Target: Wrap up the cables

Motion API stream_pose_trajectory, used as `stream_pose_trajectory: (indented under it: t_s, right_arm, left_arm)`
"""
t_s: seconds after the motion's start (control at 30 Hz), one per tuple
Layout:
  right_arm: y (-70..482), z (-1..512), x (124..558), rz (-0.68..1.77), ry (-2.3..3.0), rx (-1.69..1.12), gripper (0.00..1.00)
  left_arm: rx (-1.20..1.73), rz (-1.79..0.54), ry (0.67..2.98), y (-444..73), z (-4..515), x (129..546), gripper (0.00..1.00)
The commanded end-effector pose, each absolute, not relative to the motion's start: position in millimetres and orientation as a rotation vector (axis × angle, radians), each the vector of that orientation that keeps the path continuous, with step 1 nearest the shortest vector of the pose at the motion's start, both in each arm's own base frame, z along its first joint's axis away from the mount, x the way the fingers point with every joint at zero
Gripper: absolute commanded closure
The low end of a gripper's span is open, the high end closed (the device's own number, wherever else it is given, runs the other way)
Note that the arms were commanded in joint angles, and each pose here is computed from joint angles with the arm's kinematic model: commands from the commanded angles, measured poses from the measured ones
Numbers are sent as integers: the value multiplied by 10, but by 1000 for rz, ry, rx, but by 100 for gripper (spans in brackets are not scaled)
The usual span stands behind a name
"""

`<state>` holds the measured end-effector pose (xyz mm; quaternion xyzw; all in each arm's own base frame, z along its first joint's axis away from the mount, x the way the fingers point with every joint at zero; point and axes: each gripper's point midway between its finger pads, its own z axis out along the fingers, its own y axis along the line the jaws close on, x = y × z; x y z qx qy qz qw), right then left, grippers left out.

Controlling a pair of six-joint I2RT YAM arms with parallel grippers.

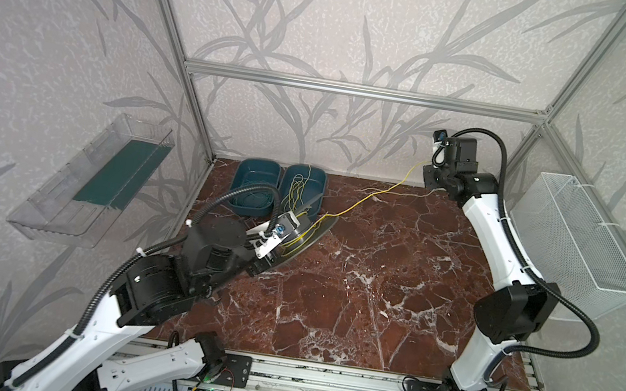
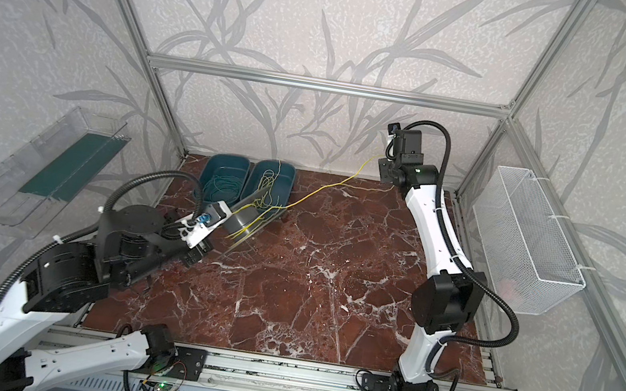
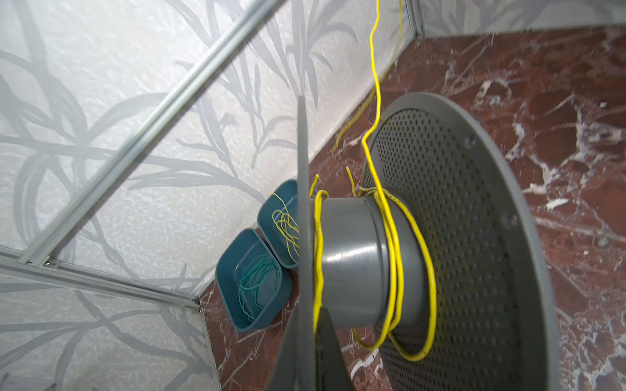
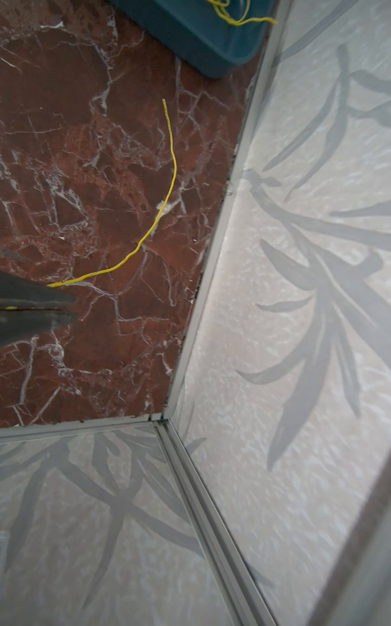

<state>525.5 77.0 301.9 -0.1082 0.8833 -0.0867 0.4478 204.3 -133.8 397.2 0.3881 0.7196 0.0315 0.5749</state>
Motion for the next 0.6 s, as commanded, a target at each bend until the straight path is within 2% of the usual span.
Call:
stream_pose_trajectory:
  t_s: [0.0, 0.33, 0.57]
  right_arm:
    - [612, 2854, 5378, -245, 2188, -150, 100]
    - [1548, 1962, 5085, -106, 2318, -319, 100]
    - [2383, 1604, 4668, 106, 2382, -451, 100]
  left_arm:
    - [805, 5, 1586, -1281, 4491, 1971, 100]
    - [479, -156, 1396, -1503, 5767, 2328, 100]
    - [136, -303, 1379, -1243, 6315, 2814, 100]
